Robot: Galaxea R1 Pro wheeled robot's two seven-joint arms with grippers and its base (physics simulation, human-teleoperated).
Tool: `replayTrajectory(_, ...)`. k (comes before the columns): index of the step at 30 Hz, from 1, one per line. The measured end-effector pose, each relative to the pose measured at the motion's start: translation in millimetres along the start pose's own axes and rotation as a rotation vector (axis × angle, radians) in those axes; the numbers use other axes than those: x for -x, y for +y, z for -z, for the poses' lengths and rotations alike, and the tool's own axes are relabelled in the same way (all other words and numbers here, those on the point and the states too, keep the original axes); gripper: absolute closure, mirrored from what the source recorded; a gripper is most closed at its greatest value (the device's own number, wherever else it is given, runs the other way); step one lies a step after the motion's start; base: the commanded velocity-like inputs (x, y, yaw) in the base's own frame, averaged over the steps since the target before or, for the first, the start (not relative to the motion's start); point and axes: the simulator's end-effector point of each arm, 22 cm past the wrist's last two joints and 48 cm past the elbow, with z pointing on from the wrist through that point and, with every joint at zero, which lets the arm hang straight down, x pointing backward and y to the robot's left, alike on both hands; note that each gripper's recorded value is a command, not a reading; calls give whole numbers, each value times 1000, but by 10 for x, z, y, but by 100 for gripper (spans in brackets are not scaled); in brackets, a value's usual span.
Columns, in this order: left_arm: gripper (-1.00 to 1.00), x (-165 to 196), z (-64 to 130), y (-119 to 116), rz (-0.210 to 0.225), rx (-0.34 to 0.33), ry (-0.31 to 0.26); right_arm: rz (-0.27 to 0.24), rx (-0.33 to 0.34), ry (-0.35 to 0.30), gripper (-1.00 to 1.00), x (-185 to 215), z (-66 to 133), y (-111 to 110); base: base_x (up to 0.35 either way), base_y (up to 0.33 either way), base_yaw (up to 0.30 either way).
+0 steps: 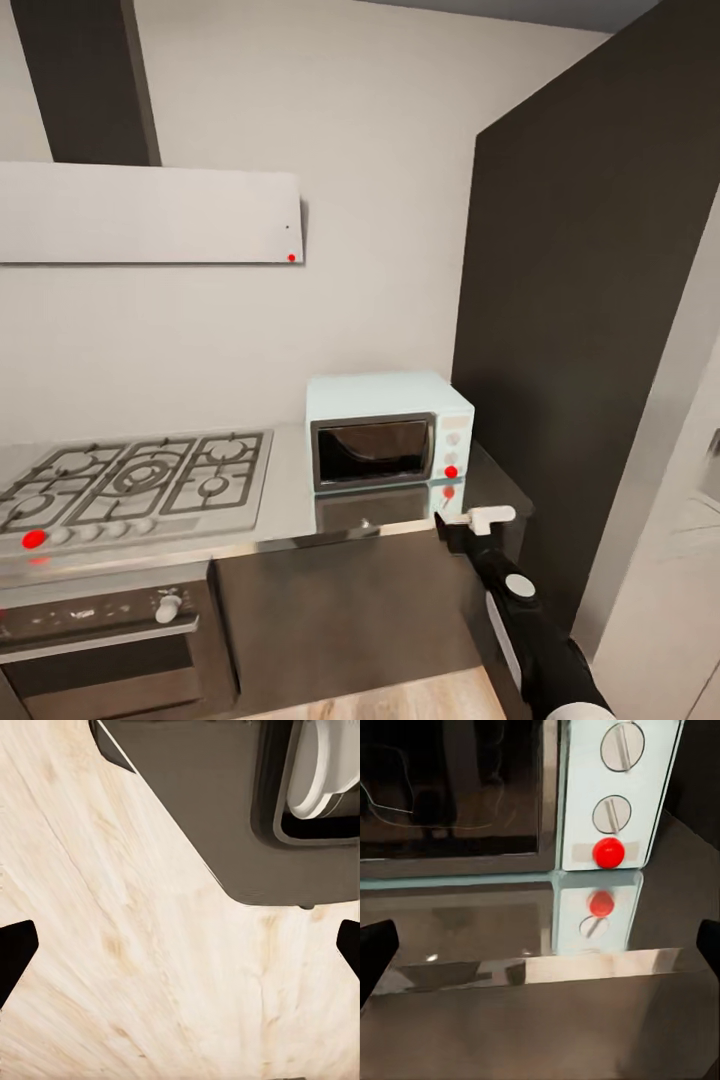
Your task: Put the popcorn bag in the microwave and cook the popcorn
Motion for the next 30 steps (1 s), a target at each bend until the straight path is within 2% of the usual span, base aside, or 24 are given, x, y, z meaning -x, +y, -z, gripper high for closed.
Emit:
replayTrajectory(6, -100, 93, 2, 6, 0, 1, -42, -5, 6, -5, -100, 23, 0, 29, 328, -11, 0)
replayTrajectory(10, -100, 131, 4, -5, 19, -4, -58, -6, 5, -1, -100, 1, -3, 25, 86, -16, 0)
replayTrajectory(13, -100, 154, 6, -5, 21, -4, -68, -10, 4, 39, -100, -198, 1, 20, 50, -1, 0)
replayTrajectory(15, -100, 157, 6, -6, 22, -4, -71, -26, -14, 65, -100, -340, 19, -74, 208, -20, 0)
replayTrajectory(17, -100, 168, 7, -7, 22, -4, -75, -38, -38, 58, -100, -373, 33, -216, 180, -43, 0)
replayTrajectory(19, -100, 179, 8, -6, 22, -4, -80, -32, -68, 52, -100, -435, 58, -455, 49, -12, 0)
replayTrajectory(20, -100, 180, 8, -6, 22, -4, -81, -29, -74, 50, -100, -457, 67, -506, 13, -3, 0)
replayTrajectory(25, -100, 183, 8, -6, 22, -4, -82, 2, -70, -13, -100, -451, 101, -650, 5, -1, 0)
replayTrajectory(30, -100, 182, 7, -6, 22, -4, -82, 13, -32, -19, -100, -451, 112, -625, 216, 0, 0)
